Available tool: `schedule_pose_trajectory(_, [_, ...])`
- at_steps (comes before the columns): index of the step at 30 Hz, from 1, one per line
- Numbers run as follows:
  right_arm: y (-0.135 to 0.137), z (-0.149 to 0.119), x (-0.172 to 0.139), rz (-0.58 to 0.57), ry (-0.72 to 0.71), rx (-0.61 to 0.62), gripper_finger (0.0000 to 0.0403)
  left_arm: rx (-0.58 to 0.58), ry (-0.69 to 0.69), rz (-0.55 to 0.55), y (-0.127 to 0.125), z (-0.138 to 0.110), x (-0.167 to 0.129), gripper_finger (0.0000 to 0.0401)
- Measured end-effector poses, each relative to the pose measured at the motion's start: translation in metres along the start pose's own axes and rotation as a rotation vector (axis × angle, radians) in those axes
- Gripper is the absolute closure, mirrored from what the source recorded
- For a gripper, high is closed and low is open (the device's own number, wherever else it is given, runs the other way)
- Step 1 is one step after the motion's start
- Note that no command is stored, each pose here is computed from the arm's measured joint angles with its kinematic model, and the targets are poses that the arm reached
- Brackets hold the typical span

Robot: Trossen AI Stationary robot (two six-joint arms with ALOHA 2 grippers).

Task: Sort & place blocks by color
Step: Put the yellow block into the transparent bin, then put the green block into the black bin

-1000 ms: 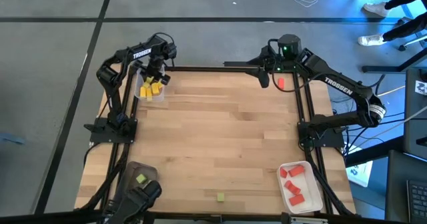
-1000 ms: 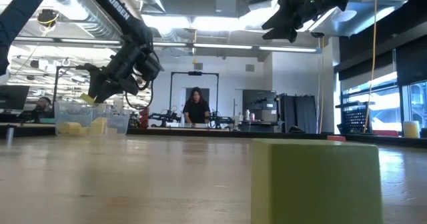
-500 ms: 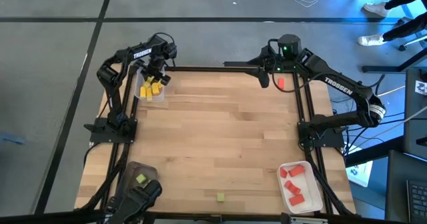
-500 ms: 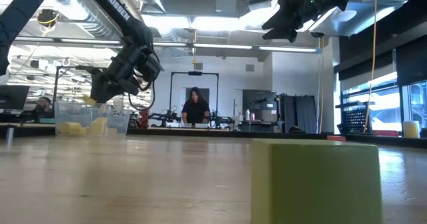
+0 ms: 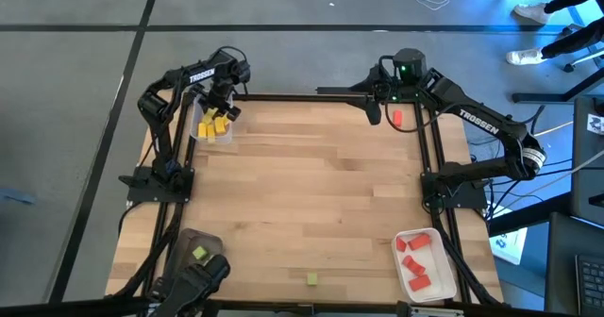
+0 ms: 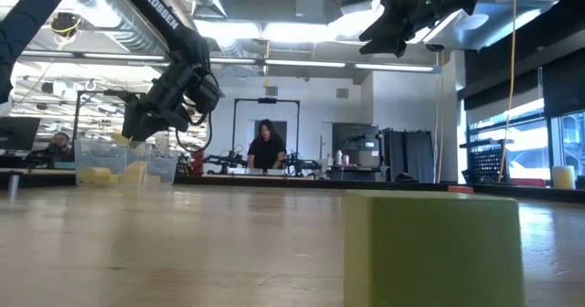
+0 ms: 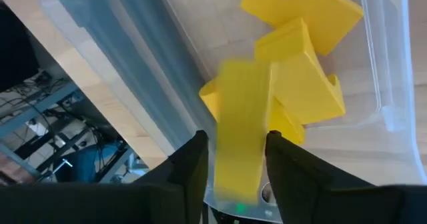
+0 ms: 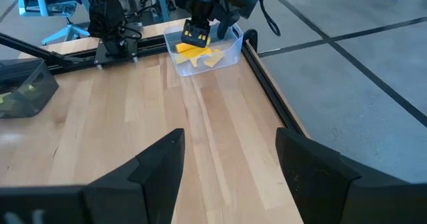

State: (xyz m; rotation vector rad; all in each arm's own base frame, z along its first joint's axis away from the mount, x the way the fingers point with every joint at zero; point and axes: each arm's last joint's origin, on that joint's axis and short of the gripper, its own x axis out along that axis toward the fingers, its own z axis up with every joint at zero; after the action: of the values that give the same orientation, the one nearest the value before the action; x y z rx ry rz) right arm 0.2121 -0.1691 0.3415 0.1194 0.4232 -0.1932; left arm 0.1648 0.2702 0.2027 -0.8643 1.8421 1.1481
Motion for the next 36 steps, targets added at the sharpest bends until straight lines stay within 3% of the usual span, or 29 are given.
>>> schedule_pose_trajectory(11, [0.000,0.000,0.000,0.000,0.000,0.004,0.0166,-0.014,0.017,-0.040,-0.006,0.004,0.000,0.0249])
schedule_pose_trajectory(21, [0.000,0.000,0.000,0.000,-0.001,0.036,0.0166,-0.003,-0.327,-0.146,0.002,-0.032,-0.075,0.0249])
schedule_pose_trajectory(24, [0.001,0.000,0.000,0.002,0.001,0.101,0.0166,0.122,-0.471,-0.265,-0.002,-0.049,-0.096,0.0249])
schedule_pose_trajectory(28, [0.002,0.000,0.001,0.018,0.002,0.110,0.0166,0.433,-0.602,-0.458,-0.009,-0.078,-0.118,0.0249])
schedule_pose_trajectory(31, [0.005,0.000,0.002,0.040,0.005,0.102,0.0166,0.641,-0.681,-0.516,-0.017,-0.095,-0.128,0.0248])
schedule_pose_trajectory(36, [0.020,0.002,0.008,0.131,0.011,0.100,0.0166,0.873,-0.748,-0.569,-0.031,-0.117,-0.137,0.0248])
